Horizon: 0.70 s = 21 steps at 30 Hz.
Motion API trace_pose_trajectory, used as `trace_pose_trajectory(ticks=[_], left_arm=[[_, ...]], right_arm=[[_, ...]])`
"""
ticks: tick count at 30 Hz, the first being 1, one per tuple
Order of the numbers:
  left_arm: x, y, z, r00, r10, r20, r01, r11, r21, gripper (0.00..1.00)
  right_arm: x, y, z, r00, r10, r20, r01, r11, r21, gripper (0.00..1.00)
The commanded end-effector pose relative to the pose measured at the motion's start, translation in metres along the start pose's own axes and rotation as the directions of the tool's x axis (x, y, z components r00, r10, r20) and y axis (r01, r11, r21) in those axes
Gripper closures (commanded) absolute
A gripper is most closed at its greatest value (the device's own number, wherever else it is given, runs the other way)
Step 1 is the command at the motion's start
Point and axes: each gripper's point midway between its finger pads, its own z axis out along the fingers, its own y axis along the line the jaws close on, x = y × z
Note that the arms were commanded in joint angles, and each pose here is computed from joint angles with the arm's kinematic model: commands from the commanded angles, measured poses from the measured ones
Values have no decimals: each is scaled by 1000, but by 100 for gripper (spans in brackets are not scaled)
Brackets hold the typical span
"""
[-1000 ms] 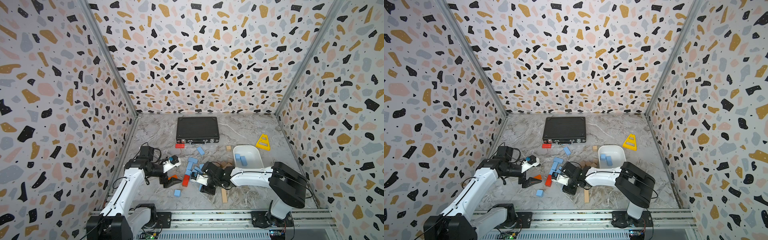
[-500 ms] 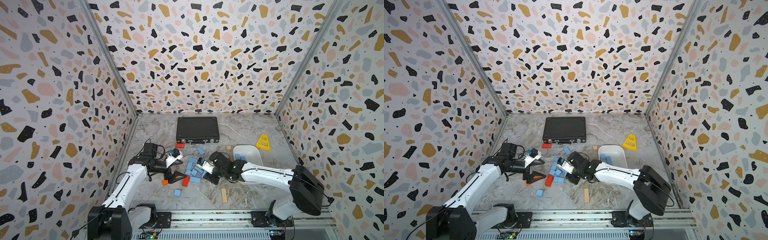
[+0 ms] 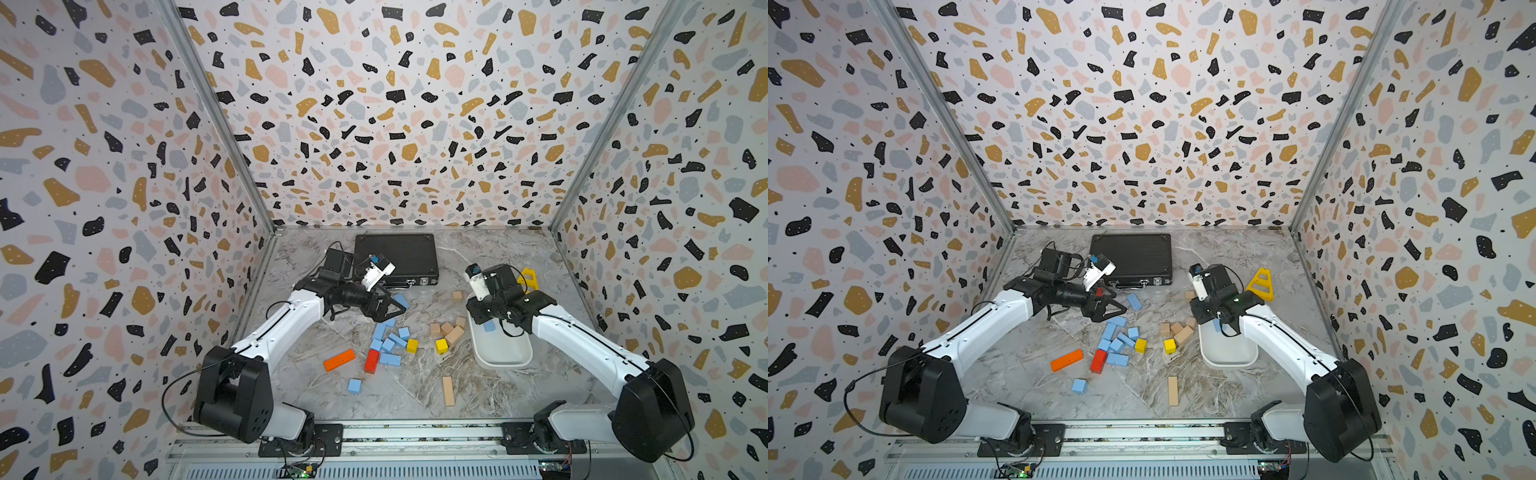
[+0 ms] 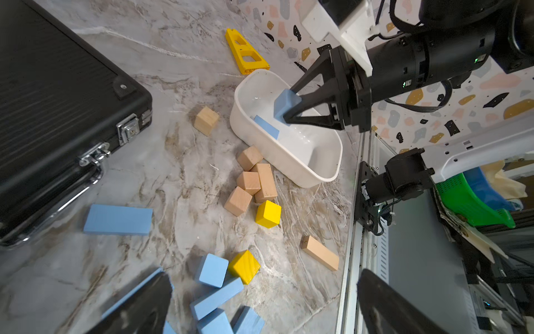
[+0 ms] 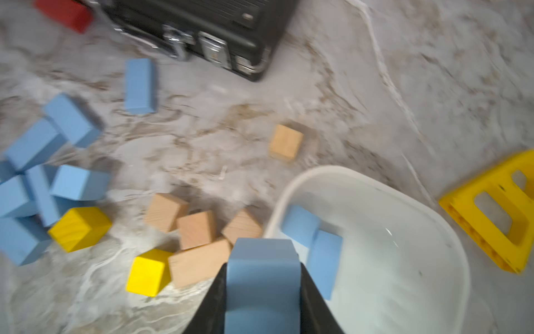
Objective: Pick out the blue building blocks
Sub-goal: Place the building block in the storage box.
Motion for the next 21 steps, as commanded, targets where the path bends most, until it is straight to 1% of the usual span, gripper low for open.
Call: trace_pose_trajectory(ticks=[1, 3, 6, 10, 13, 21], left_arm=[[-4, 5, 10, 992, -107, 62, 106, 994, 5, 0], [3, 7, 12, 995, -81, 67, 80, 997, 4, 0], [16, 12, 11, 998, -33, 50, 35, 998, -46, 0], [25, 13, 5, 998, 27, 50, -22, 995, -96, 0], [30, 14, 4, 999, 31, 40, -27, 994, -104, 0], [42, 12, 8, 999, 15, 40, -12, 997, -74, 0]], right_arm=[[26, -36, 2, 991, 108, -77, -101, 991, 92, 76], [35, -53, 8, 984, 141, -111, -126, 983, 132, 76], [40, -75, 15, 973, 191, -130, -167, 970, 175, 76], [42, -82, 31, 963, 216, -158, -191, 968, 159, 76], [46, -79, 44, 957, 216, -193, -192, 972, 135, 75], [52, -85, 63, 955, 208, -213, -176, 971, 160, 73]])
